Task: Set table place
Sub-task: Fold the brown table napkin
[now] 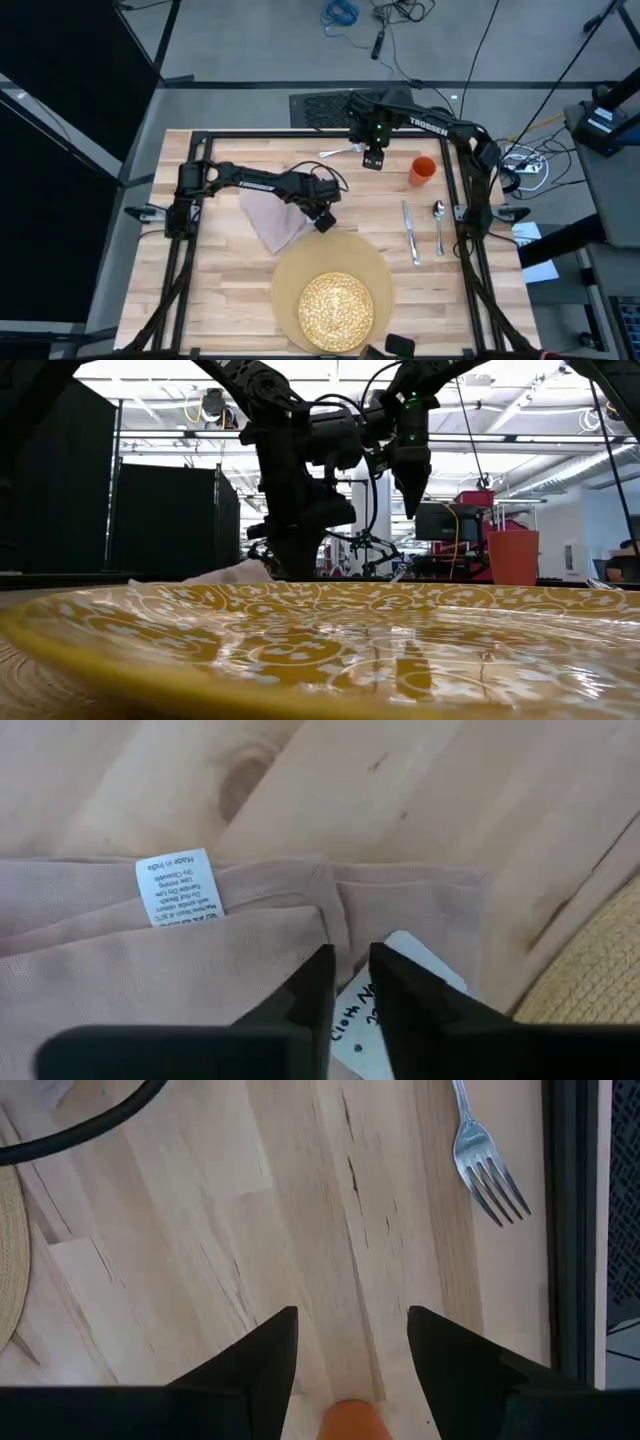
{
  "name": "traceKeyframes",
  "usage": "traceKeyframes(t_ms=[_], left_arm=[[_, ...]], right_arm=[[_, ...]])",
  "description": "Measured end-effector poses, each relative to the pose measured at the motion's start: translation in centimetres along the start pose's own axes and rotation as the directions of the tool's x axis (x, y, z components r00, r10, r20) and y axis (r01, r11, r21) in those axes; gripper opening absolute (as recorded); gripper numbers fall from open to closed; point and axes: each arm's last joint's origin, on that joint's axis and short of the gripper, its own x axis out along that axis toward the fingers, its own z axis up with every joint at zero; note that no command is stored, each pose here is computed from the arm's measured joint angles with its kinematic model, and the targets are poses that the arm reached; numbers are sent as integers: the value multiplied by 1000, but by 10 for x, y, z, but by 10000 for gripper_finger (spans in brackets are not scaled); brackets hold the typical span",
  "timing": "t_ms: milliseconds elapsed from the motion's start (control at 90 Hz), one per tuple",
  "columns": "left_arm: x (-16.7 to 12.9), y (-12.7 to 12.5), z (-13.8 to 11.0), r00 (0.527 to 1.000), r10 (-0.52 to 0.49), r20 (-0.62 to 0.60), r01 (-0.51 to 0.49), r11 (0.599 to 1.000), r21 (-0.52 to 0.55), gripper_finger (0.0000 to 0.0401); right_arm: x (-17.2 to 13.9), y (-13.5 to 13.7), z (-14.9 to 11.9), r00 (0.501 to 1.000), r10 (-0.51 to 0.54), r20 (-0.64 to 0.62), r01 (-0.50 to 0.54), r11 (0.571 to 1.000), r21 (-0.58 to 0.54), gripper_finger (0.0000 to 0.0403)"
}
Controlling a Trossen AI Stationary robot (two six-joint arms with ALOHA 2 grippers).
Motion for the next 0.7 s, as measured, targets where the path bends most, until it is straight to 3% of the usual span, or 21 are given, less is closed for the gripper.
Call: traceKeyframes(t_ms=[200, 389, 700], left_arm=[[0, 3, 1, 1000, 11, 0, -11, 999, -40, 122], [0, 4, 2, 998, 62, 30, -61, 998, -34, 125], [-1, 4, 4, 997, 59, 48, -57, 998, -36, 125]], right_arm=[[0, 0, 0, 1000, 0, 0, 0, 1000, 0, 176], [0, 0, 0, 1000, 0, 1, 0, 1000, 0, 176], [0, 0, 0, 1000, -1, 4, 1, 1000, 0, 176]])
